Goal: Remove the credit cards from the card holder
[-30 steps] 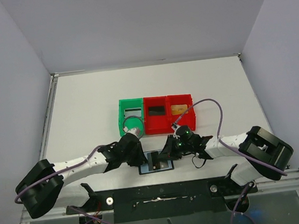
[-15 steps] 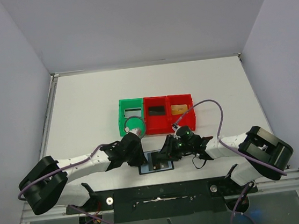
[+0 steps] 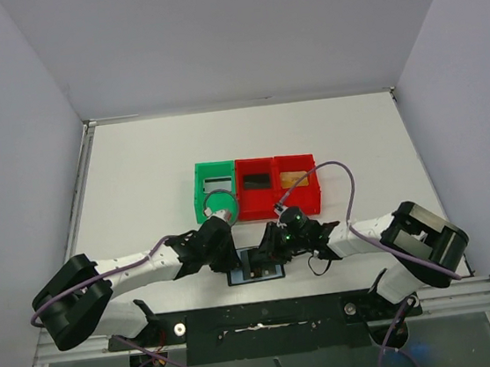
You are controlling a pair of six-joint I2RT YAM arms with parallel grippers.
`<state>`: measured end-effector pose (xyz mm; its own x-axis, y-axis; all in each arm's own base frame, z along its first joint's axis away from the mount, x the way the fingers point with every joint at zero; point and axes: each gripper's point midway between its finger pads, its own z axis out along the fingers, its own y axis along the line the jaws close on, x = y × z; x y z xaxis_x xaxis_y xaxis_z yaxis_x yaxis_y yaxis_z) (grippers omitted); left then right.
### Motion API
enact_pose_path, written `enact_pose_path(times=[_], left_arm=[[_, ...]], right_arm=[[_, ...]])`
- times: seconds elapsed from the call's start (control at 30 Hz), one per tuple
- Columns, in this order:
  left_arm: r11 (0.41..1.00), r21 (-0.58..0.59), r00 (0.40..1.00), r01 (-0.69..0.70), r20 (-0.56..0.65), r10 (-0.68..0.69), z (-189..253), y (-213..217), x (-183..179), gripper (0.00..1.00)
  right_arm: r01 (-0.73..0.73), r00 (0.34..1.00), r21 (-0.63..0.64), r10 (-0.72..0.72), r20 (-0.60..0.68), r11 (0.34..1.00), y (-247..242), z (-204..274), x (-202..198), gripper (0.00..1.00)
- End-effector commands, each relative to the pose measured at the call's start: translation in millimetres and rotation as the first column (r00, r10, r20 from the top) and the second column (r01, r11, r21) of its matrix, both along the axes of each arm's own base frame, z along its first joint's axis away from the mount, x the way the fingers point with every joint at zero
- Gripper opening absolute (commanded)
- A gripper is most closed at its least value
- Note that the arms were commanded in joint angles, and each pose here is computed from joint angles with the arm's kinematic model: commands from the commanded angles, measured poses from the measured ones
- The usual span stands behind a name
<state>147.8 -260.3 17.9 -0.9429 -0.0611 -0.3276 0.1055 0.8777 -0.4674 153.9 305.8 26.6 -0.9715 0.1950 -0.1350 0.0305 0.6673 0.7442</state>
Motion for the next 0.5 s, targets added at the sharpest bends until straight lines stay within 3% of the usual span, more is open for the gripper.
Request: enact_pose_path(times=[0.0,0.17,0.47], left_arm=[[0.992,0.127,0.999,-0.003,-0.051,0.010,-29,28,-14,0.00],[0.992,0.124,0.999,-0.001,-0.048,0.007,-28,29,-15,0.00],[0.997,0.072,1.000,-0.004,-0.029,0.006,-19,21,-13,0.00]], right_arm=[[-0.010,0.999,0.029,0.009,0.048,1.000,9,8,7,0.18],[0.010,0.996,0.099,-0.020,0.092,0.995,7,22,10,0.11],[-0.022,0.996,0.164,0.009,0.085,0.986,15,25,7,0.17]])
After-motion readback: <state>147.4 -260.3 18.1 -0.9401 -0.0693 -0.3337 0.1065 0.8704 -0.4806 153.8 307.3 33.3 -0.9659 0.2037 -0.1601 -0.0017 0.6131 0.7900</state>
